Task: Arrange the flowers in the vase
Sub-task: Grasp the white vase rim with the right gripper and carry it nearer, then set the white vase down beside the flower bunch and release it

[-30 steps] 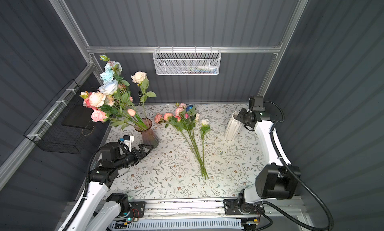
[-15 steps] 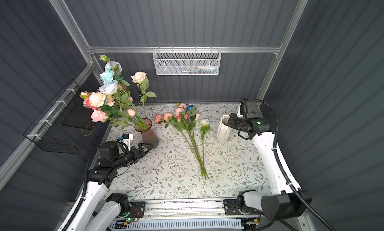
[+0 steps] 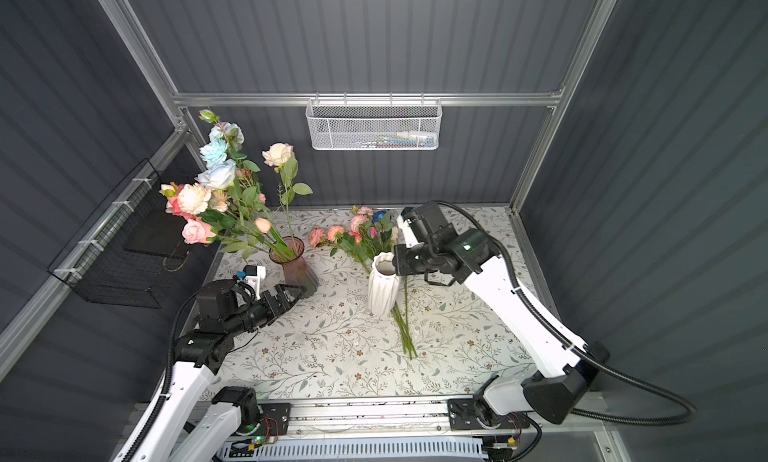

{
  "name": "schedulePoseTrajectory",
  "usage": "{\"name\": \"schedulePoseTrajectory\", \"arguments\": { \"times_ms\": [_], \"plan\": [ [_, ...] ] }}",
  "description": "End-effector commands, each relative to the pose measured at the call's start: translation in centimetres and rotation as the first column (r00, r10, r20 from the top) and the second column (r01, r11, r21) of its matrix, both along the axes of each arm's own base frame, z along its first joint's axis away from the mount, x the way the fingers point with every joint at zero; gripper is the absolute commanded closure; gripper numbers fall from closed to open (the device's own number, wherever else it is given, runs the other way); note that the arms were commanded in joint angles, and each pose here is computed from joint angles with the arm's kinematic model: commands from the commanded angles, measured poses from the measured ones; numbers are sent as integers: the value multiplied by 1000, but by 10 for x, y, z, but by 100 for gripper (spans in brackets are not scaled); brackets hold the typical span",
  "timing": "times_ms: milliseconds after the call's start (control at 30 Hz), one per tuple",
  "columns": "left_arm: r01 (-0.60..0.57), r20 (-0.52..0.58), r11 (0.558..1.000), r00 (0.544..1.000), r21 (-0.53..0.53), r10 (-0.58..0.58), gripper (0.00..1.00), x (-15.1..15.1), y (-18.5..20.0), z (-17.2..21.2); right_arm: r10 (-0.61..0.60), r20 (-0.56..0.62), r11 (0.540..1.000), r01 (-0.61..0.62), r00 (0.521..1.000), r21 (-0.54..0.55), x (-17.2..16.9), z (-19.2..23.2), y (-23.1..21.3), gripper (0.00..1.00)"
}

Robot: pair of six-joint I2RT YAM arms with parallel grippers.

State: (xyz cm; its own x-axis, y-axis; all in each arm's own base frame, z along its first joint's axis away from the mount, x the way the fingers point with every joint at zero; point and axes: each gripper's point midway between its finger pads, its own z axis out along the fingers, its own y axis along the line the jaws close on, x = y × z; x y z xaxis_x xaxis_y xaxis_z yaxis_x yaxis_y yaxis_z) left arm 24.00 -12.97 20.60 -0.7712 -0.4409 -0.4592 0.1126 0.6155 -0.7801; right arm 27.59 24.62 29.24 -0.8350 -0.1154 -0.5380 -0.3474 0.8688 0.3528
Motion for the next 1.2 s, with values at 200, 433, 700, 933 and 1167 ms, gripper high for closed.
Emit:
{"name": "schedulePoseTrajectory", "arguments": {
  "times_ms": [200, 433, 700, 933, 1167],
  "plan": [
    [50, 40, 999, 998, -5, -49, 0, -8, -6, 18, 54, 44, 998, -53, 998, -14, 21, -3, 42, 100],
    [62, 52, 998, 997, -11, -61, 0, -10, -7, 22, 65, 18, 997, -64, 998, -33, 23, -21, 49, 100],
    [72, 51, 997, 996, -21, -71, 0, -11, -9, 24, 60, 31, 998, -59, 998, -21, 21, -23, 47, 62],
    [90, 65, 995, 994, -37, -87, 0, -13, -13, 30, 17, 113, 1000, -17, 993, -4, 19, -4, 30, 34],
    [100, 77, 994, 992, -36, -97, 0, -16, -17, 36, -141, 153, 990, 142, 978, 3, 22, -15, -29, 20]
  ]
}}
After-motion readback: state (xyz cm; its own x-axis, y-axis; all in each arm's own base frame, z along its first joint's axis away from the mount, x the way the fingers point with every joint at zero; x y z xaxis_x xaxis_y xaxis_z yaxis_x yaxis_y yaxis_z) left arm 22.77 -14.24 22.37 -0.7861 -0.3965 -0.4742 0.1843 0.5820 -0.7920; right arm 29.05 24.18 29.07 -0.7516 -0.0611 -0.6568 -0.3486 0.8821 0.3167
